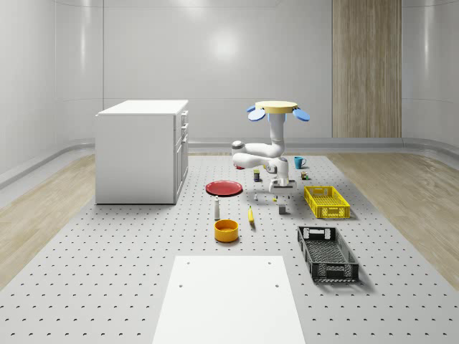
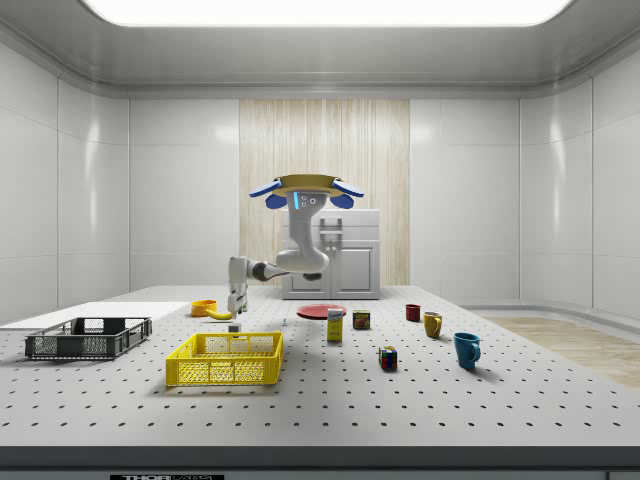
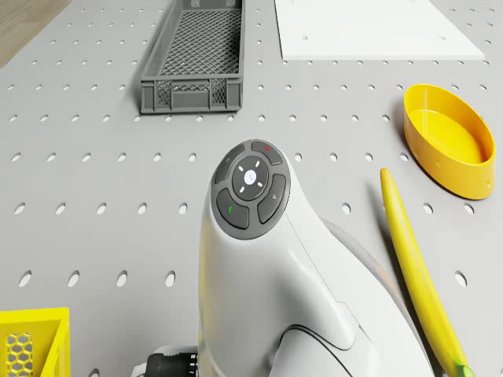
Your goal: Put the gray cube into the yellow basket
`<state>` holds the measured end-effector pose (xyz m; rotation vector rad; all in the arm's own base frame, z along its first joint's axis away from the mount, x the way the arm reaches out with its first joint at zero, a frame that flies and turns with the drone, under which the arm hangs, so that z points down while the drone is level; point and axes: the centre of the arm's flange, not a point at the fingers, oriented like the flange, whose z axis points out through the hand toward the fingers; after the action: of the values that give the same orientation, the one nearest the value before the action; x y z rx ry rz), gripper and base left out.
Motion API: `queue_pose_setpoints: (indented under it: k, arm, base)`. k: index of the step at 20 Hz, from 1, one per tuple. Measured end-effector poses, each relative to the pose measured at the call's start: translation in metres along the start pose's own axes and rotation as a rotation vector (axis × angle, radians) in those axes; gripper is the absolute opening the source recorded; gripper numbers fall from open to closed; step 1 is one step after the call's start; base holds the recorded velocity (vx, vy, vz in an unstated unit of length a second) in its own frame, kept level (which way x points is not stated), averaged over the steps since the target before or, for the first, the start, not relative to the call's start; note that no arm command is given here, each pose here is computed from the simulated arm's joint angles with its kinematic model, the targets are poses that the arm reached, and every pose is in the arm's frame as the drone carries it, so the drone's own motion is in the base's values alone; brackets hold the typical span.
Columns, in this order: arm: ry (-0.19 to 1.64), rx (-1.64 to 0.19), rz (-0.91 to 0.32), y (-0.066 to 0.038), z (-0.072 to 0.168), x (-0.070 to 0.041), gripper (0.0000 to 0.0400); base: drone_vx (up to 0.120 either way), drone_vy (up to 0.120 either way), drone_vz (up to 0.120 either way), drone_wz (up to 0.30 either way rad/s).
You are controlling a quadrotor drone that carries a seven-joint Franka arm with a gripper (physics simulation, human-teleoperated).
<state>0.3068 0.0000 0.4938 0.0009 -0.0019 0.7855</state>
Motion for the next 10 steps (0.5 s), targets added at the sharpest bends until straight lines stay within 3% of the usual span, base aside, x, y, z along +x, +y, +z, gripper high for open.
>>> queue_pose_setpoints:
  k: [10]
  arm:
    - [0.000, 0.000, 0.000, 0.005, 0.027, 0.005, 0.0400]
  base:
    - [0.000, 0.000, 0.000, 0.000]
